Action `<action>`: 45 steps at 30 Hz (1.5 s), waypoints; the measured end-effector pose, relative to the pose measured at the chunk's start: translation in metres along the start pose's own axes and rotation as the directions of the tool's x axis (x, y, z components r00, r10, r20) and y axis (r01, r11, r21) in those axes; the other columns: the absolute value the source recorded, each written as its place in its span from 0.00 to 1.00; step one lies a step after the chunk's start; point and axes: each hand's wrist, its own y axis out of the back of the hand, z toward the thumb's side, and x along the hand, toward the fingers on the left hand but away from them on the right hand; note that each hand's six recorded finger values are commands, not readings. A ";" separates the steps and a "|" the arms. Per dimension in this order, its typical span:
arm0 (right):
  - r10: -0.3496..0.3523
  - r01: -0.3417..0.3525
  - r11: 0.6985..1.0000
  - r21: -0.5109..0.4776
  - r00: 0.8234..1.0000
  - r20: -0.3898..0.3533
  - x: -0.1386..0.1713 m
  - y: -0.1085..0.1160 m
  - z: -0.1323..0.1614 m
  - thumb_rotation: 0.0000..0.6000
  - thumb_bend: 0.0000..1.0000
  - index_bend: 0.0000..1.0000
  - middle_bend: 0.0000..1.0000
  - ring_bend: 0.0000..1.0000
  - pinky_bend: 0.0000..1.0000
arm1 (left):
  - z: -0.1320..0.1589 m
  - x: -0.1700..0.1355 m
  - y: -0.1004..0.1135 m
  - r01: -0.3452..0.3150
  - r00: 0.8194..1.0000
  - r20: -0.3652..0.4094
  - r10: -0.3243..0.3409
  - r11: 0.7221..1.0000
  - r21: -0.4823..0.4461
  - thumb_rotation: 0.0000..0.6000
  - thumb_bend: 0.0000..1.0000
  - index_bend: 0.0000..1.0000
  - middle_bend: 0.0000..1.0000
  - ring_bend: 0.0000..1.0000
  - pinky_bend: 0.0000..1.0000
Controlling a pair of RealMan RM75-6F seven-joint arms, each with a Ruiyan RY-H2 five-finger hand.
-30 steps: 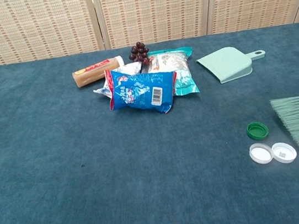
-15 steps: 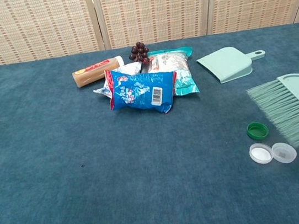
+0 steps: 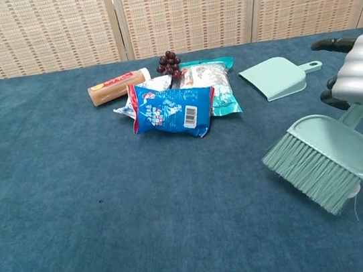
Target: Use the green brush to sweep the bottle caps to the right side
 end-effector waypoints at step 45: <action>0.250 -0.314 0.817 0.484 0.949 0.194 -0.024 -0.103 -0.058 1.00 0.55 0.97 0.90 0.63 0.00 | 0.000 0.003 -0.009 0.017 1.000 -0.015 -0.017 0.999 0.033 1.00 0.43 0.00 0.00 0.00 0.06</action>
